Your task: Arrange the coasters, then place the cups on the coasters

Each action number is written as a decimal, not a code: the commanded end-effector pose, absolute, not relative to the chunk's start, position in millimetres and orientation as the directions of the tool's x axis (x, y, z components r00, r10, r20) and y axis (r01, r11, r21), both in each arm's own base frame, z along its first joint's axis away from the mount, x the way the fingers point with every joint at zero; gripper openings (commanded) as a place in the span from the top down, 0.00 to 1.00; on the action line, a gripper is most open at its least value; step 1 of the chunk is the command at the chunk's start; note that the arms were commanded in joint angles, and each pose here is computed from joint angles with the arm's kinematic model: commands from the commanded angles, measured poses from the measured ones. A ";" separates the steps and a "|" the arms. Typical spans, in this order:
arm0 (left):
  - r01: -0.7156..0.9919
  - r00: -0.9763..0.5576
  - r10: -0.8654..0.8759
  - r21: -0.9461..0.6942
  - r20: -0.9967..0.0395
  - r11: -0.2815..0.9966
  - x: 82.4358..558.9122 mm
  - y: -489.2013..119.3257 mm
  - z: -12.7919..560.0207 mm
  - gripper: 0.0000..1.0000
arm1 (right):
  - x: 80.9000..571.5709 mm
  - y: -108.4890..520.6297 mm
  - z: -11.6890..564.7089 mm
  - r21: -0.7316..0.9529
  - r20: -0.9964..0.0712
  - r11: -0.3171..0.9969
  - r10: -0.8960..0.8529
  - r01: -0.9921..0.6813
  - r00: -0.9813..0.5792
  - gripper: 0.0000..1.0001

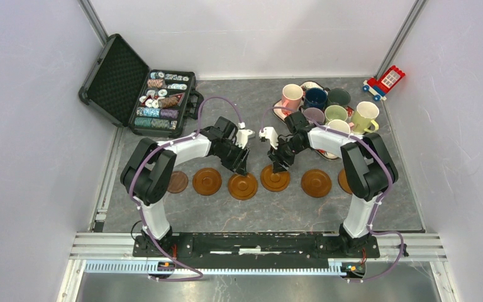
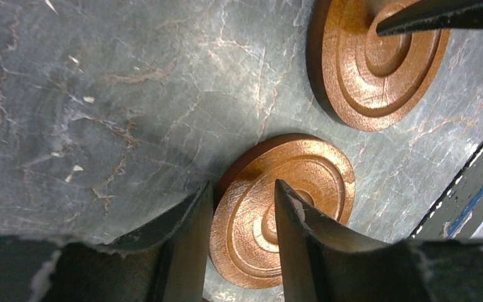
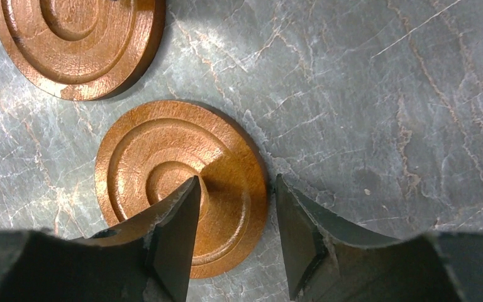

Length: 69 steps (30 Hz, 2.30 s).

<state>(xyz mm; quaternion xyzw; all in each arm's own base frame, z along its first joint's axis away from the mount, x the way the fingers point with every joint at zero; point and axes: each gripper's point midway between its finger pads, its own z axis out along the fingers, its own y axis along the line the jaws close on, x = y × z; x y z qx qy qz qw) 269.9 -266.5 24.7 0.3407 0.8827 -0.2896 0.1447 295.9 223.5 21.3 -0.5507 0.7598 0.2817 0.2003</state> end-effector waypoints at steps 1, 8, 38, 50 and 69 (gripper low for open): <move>0.726 -0.687 0.564 -0.391 -0.459 0.566 258.5 -264.0 24.1 0.52 | 277.3 216.8 21.8 0.214 -0.604 0.198 -0.743 -0.957 -0.289 0.49; 0.718 -0.693 0.551 -0.377 -0.466 0.585 263.2 -264.2 23.0 0.51 | 259.6 206.2 19.2 0.215 -0.587 0.180 -0.762 -0.960 -0.274 0.52; 0.952 -0.191 0.766 0.075 -0.614 0.297 264.3 -266.7 50.0 0.11 | 266.7 211.9 38.1 0.201 -0.619 0.231 -0.723 -0.952 -0.306 0.24; 0.970 -0.092 0.836 0.140 -0.540 0.197 262.4 -262.5 35.1 0.19 | 274.6 211.2 42.9 0.197 -0.628 0.249 -0.710 -0.948 -0.317 0.22; 0.961 -0.088 0.852 0.180 -0.516 0.209 276.6 -265.2 28.8 0.26 | 279.5 202.6 40.8 0.189 -0.617 0.263 -0.718 -0.946 -0.323 0.21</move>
